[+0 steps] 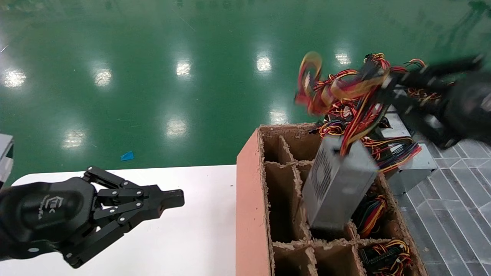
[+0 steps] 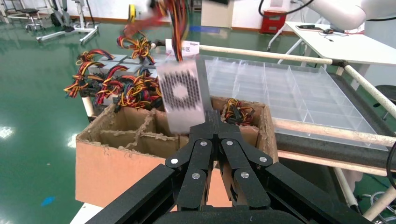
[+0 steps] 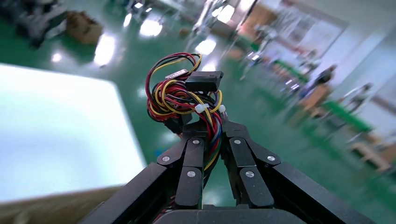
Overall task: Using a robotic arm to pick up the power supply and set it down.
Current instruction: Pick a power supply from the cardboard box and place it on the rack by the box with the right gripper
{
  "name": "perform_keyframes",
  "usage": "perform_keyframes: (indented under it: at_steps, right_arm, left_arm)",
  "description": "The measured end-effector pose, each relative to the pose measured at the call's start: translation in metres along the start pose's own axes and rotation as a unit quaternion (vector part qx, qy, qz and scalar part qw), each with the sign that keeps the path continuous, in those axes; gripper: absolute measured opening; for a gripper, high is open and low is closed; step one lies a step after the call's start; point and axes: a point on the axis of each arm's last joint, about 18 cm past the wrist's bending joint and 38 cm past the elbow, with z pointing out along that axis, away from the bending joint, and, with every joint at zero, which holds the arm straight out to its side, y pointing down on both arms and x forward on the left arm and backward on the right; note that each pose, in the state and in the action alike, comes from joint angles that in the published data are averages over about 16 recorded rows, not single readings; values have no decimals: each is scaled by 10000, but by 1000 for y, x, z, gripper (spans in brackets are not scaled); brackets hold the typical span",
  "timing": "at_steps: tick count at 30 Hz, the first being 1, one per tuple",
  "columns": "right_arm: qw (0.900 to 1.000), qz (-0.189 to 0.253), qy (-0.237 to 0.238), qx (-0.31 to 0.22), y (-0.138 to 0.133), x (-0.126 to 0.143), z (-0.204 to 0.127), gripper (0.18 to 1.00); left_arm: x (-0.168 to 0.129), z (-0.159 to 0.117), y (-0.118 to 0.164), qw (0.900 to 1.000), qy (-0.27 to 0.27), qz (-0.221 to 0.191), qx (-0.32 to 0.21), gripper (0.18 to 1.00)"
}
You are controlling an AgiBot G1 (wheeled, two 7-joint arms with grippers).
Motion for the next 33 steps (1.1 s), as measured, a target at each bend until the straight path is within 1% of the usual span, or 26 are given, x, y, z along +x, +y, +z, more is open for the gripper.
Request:
perform_keyframes:
  at_steps: [5,9,14,20,24,27,30,33]
  right_arm:
    - [9976,-351,597,61,-11,26,-19,219]
    - [9918,-577,1138,-55,-13,48,-40,219]
    - [9795,-767,1828,-347,-11,75,-73,219]
    - [9624,-751,2491,-779,0,97,-116,218]
    - [9529,-635,2762,-1082,12,102,-140,218]
    - [9478,-504,2867,-1300,24,101,-154,218]
    - [9453,-340,2885,-1485,37,97,-162,218]
    - [9449,-172,2837,-1623,50,90,-165,218]
  left_arm:
    - [0,0,0,10000,0,0,0,191]
    - [0,0,0,10000,0,0,0,191]
    - [0,0,0,10000,0,0,0,191]
    - [0,0,0,10000,0,0,0,191]
    - [0,0,0,10000,0,0,0,191]
    - [0,0,0,10000,0,0,0,191]
    - [0,0,0,10000,0,0,0,191]
    - [0,0,0,10000,0,0,0,191]
